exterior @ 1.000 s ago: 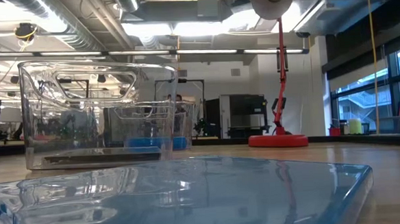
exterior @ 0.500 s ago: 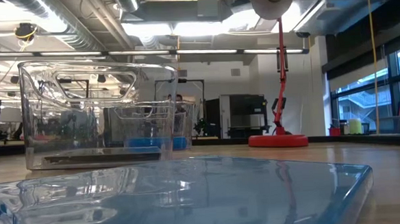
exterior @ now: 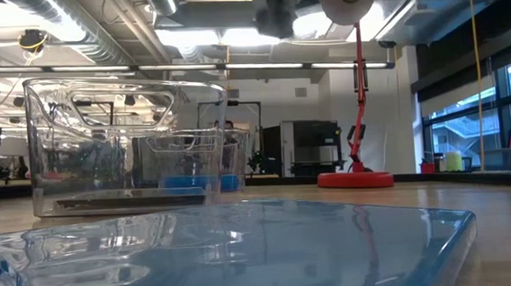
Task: Pick & place jewel cases by type
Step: Put the top black cd case into the bottom transparent bin
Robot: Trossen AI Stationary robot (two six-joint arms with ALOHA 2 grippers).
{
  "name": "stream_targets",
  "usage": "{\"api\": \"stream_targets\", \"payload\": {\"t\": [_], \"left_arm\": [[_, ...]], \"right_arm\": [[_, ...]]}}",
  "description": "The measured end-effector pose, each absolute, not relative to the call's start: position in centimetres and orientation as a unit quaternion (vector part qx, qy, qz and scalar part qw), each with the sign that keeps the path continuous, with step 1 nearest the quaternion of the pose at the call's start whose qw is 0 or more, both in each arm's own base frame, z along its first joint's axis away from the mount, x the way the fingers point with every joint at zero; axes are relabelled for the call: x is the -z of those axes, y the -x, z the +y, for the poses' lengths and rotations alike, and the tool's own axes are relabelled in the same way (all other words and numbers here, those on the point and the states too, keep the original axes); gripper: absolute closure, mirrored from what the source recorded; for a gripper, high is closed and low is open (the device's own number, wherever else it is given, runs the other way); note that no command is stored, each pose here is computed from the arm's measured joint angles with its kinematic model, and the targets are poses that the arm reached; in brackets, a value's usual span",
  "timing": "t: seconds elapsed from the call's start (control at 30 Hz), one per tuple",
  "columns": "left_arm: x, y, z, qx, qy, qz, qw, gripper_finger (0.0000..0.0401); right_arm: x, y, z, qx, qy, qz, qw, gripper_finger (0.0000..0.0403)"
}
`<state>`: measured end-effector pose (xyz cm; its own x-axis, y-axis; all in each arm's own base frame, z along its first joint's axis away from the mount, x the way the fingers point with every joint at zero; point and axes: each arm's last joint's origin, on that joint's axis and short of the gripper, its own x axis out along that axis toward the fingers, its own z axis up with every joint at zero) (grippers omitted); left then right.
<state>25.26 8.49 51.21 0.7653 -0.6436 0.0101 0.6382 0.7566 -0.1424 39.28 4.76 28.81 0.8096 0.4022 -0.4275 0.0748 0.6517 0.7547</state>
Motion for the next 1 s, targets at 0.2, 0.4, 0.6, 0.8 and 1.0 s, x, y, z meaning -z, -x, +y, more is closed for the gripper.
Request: {"api": "stream_targets", "payload": {"t": [0.2, 0.4, 0.6, 0.8, 1.0], "left_arm": [[-48.2, -23.7, 5.4, 0.184, 0.064, 0.181, 0.964, 0.0209], [-47.0, -24.1, 2.0, 0.076, 0.049, 0.266, 0.960, 0.0209], [-46.5, -24.9, -1.1, 0.042, 0.042, 0.282, 0.957, 0.0210], [-45.8, -25.7, -3.7, 0.045, 0.024, 0.295, 0.954, 0.0208], [-45.2, -26.3, -5.3, 0.060, 0.021, 0.307, 0.950, 0.0211]], "right_arm": [[-25.9, -39.9, 1.8, -0.005, -0.404, 0.337, 0.850, 0.0357], [-22.2, -41.2, 1.4, 0.009, -0.432, 0.383, 0.817, 0.0357], [-19.8, -42.4, 1.2, 0.006, -0.473, 0.394, 0.788, 0.0357], [-18.5, -42.8, 1.5, 0.012, -0.484, 0.400, 0.778, 0.0357], [-18.6, -43.0, 2.3, 0.001, -0.485, 0.396, 0.780, 0.0357]]}}
